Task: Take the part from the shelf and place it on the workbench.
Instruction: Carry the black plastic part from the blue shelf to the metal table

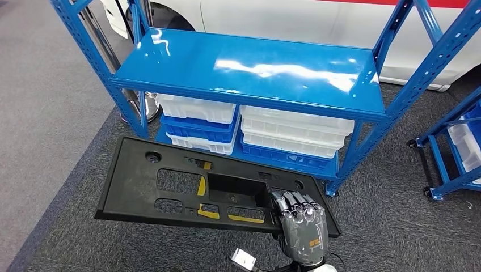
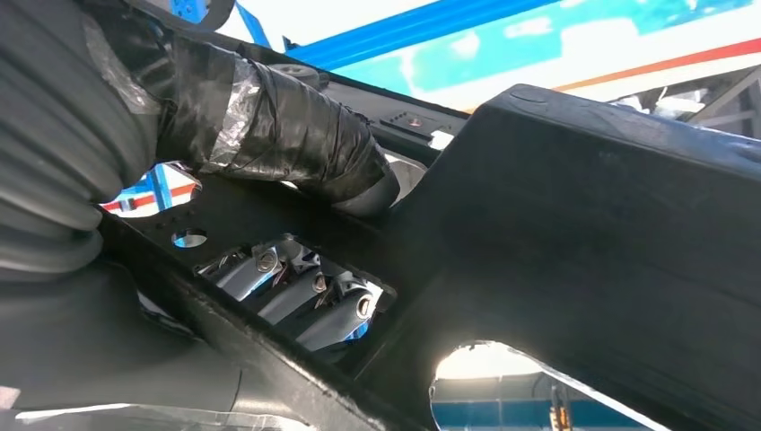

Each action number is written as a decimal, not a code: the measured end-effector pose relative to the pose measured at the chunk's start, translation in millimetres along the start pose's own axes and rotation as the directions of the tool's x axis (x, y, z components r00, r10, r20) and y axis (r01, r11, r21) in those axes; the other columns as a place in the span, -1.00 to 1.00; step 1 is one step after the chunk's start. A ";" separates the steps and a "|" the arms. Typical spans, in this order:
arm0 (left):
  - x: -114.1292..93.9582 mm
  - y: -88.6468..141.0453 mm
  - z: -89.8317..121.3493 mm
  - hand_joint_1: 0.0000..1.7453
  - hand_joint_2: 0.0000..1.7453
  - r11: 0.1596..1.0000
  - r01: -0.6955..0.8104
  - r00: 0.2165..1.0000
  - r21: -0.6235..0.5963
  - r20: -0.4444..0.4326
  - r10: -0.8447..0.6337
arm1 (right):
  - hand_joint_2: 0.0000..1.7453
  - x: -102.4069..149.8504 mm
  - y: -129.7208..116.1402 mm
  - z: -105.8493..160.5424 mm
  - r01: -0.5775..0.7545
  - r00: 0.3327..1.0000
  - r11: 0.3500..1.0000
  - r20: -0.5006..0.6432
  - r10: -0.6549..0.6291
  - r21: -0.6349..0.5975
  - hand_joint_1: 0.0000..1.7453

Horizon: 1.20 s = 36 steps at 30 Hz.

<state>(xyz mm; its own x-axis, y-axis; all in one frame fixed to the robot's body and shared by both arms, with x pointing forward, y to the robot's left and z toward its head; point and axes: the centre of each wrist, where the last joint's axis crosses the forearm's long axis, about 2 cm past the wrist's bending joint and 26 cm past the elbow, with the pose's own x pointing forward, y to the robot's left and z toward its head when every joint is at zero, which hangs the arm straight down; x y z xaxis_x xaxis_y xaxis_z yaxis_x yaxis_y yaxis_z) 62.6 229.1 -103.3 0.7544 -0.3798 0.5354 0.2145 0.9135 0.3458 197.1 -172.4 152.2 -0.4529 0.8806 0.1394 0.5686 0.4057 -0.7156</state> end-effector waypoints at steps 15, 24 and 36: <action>-0.5 0.6 -0.1 -1.00 1.00 1.000 0.001 1.000 0.002 0.000 -0.001 | 1.00 0.1 -2.3 0.4 0.002 1.000 1.000 0.002 -0.002 -0.006 1.00; -3.2 0.1 1.4 -1.00 1.00 1.000 -0.003 1.000 0.005 0.001 0.003 | 1.00 -1.4 -5.9 0.9 0.040 0.999 0.999 0.012 -0.040 -0.017 1.00; -2.5 0.2 1.1 -1.00 1.00 1.000 -0.005 1.000 0.007 0.009 0.005 | 1.00 -1.7 -8.6 2.0 0.071 0.997 0.997 0.001 -0.071 -0.027 1.00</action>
<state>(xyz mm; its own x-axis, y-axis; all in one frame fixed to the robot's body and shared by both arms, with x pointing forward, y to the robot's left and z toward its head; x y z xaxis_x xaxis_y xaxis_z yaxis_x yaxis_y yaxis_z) 60.0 230.1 -103.7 0.7500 -0.3762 0.5441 0.2058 0.9144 0.3486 191.6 -177.9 156.8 -0.4925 0.8494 0.1896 0.5532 0.4737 -0.6852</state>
